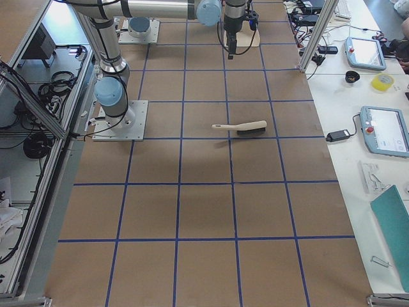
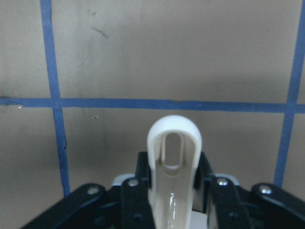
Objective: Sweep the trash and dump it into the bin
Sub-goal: 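Release the dustpan with left gripper while right gripper releases the brush and rises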
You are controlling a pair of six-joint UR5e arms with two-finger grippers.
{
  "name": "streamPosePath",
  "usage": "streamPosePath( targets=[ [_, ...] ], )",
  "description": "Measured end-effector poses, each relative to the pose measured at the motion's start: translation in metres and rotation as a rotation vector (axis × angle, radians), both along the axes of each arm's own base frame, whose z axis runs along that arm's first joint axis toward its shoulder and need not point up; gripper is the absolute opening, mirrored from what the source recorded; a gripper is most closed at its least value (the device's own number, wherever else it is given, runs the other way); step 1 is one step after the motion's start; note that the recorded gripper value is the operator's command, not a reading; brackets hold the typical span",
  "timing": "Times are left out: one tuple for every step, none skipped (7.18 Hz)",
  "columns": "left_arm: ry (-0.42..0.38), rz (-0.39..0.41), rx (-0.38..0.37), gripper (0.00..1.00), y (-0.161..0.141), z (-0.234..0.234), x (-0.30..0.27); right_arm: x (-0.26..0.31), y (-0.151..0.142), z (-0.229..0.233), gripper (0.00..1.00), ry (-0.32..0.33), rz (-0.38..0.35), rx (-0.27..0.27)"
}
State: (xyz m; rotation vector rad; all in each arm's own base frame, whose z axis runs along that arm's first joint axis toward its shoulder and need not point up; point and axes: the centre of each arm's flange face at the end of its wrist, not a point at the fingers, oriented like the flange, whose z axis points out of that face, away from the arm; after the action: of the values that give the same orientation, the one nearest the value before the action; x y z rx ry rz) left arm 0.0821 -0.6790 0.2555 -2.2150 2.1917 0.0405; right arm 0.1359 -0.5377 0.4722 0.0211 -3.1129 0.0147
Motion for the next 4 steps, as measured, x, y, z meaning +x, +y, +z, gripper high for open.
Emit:
streamPosePath(
  targets=[
    [0.002, -0.012, 0.005, 0.78, 0.001, -0.002, 0.000, 0.000, 0.001, 0.001, 1.00, 0.006, -0.003, -0.001],
    [0.003, -0.017, 0.008, 0.81, 0.003, -0.003, -0.001, 0.000, 0.002, 0.002, 1.00, 0.008, -0.004, -0.004],
    [0.002, -0.016, 0.005, 0.86, 0.004, 0.000, 0.001, 0.000, 0.004, 0.003, 1.00, 0.007, -0.004, -0.006],
    [-0.003, -0.015, -0.010, 0.84, 0.002, 0.009, 0.004, 0.000, 0.004, 0.003, 1.00, 0.006, -0.004, -0.004]
  ],
)
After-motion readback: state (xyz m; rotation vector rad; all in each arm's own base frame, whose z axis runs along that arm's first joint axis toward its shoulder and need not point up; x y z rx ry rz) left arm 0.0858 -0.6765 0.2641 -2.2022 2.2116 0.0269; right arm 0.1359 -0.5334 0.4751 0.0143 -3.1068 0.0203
